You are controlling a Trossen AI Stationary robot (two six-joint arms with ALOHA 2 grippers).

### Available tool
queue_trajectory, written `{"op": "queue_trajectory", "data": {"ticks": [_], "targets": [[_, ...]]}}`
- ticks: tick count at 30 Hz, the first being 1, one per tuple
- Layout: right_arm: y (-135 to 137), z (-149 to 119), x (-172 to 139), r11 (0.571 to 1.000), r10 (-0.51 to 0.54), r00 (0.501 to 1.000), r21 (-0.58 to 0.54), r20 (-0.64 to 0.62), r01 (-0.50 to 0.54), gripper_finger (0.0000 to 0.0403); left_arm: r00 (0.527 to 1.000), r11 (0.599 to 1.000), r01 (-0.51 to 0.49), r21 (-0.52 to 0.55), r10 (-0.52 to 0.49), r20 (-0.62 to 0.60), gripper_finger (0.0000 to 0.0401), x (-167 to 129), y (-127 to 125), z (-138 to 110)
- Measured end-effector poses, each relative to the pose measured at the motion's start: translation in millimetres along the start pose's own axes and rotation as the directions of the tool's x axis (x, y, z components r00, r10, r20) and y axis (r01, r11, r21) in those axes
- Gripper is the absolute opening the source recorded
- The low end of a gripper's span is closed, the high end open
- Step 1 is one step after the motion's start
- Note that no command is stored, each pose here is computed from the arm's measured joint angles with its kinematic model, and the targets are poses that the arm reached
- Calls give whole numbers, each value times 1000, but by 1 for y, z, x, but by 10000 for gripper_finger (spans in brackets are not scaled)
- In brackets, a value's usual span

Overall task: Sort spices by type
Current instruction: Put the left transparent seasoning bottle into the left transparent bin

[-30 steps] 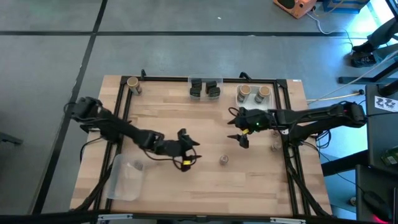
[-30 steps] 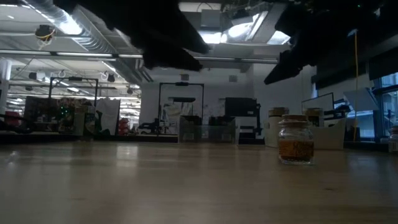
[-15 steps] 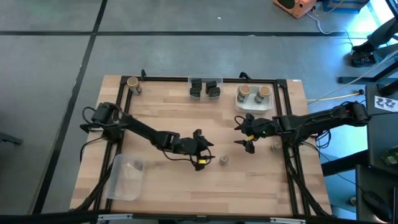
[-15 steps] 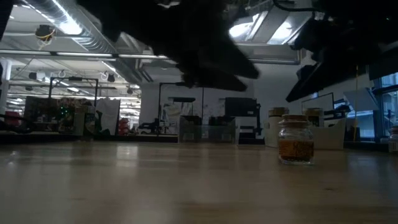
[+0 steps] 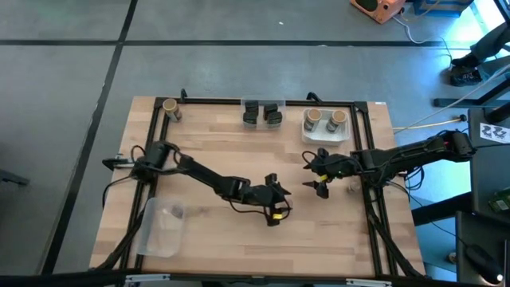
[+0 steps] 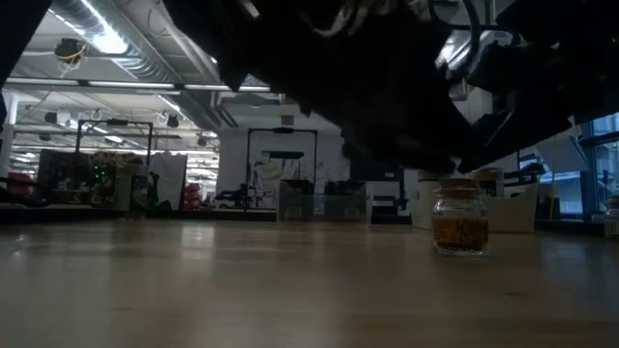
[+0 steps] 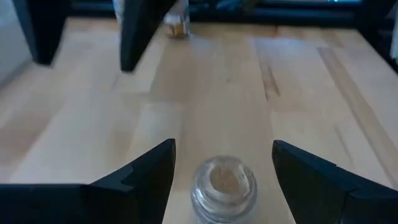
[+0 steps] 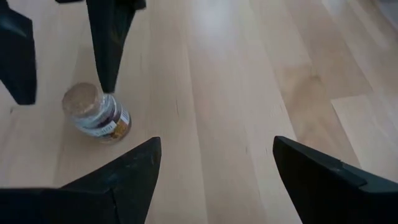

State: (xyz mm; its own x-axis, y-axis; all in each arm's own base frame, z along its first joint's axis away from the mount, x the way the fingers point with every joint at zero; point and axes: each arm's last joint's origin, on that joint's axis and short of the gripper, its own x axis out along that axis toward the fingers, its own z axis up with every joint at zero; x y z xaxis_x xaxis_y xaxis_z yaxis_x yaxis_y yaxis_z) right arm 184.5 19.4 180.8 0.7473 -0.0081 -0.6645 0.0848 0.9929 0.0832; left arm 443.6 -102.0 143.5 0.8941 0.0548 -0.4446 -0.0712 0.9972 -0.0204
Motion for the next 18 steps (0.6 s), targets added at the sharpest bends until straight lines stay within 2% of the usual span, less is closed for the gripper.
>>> {"op": "queue_trajectory", "data": {"ticks": [6, 12, 18], "targets": [[0, 0, 0, 1000, 0, 1000, -1, 2, 0, 308, 999, 998, -18, -55, 15, -44, 250, 11, 3, -16], [0, 0, 0, 1000, 1, 1000, -1, 5, -1, 308, 999, 999, -15, -36, 14, -53, 249, 11, 4, -17], [-1, 1, 0, 999, -32, 999, -1, 14, 33, 308, 999, 1000, -7, -9, 7, -43, 199, 12, 4, -15]]}}
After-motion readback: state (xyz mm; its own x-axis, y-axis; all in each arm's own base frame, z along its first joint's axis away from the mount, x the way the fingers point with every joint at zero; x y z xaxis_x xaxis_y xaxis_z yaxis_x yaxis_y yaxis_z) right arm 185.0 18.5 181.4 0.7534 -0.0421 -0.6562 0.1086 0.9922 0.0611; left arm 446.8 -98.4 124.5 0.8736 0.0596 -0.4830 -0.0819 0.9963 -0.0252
